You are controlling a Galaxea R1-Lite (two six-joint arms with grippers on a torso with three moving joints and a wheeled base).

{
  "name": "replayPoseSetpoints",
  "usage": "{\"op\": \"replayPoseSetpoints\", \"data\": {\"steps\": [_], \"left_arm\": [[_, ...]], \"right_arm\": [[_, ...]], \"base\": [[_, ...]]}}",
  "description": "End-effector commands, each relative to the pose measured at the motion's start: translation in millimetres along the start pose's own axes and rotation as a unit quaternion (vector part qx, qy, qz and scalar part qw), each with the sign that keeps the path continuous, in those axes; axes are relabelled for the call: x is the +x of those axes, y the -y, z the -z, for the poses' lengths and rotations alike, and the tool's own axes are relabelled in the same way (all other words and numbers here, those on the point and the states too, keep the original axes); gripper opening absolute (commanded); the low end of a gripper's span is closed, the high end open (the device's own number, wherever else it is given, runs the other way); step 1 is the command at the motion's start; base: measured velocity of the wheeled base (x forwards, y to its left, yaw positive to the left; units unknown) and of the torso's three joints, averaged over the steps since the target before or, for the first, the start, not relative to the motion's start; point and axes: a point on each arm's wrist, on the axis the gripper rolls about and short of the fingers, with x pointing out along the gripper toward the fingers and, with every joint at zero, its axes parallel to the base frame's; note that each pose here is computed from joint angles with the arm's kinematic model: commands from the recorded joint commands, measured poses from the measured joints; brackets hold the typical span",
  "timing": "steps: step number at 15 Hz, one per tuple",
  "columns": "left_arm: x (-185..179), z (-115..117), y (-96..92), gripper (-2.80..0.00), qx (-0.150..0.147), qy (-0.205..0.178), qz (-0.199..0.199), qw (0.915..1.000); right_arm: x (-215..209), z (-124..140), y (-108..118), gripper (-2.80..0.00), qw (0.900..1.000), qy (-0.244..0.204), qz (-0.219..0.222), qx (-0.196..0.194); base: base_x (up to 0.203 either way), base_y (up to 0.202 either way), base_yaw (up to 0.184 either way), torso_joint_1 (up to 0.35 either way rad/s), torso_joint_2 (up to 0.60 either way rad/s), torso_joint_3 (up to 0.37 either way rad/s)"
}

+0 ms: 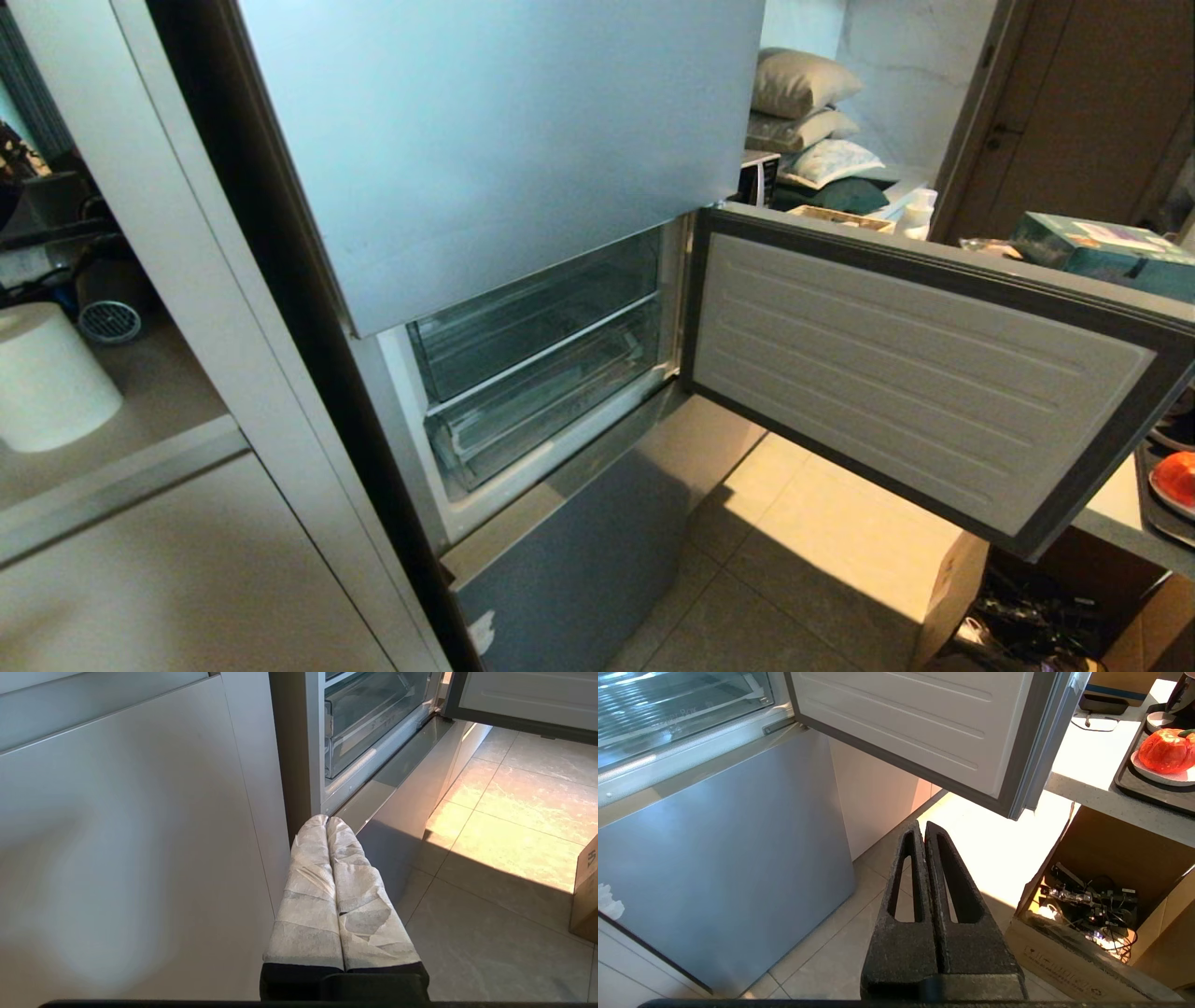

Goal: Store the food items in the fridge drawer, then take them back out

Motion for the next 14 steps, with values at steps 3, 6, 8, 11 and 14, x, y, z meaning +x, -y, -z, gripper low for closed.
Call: {"op": "replayPoseSetpoints", "data": {"steps": [3,6,8,11,14], "left_arm": [[0.0,0.4,0.0,-2.8,0.0,0.0,0.0,1.0],[0.0,0.4,0.0,-2.8,0.0,0.0,0.0,1.0],[0.0,0.4,0.0,-2.8,0.0,0.0,0.0,1.0],[0.0,0.4,0.0,-2.8,0.0,0.0,0.0,1.0],[0.0,0.5,0.1,-2.8,0.0,0.0,0.0,1.0]], "right_arm": [[0.1,-0.1,0.0,-2.8,1.0,0.001,0.0,0.001],[0.1,-0.3,0.0,-2.8,1.0,0.002,0.001,0.001],[-2.0,-7.3,0.2,-2.8,1.0,0.013,0.009,0.002],[-8.3,-62.1,-0.8,-2.8,0.997,0.052,0.039,0.038],[28.4,-125.6,-3.1,-2.8,0.982,0.023,0.096,0.16]], "base": [[0.0,0.0,0.0,0.0,0.0,0.0],[0.0,0.0,0.0,0.0,0.0,0.0],[0.0,0.0,0.0,0.0,0.0,0.0],[0.0,0.0,0.0,0.0,0.0,0.0],[0.0,0.0,0.0,0.0,0.0,0.0]]}}
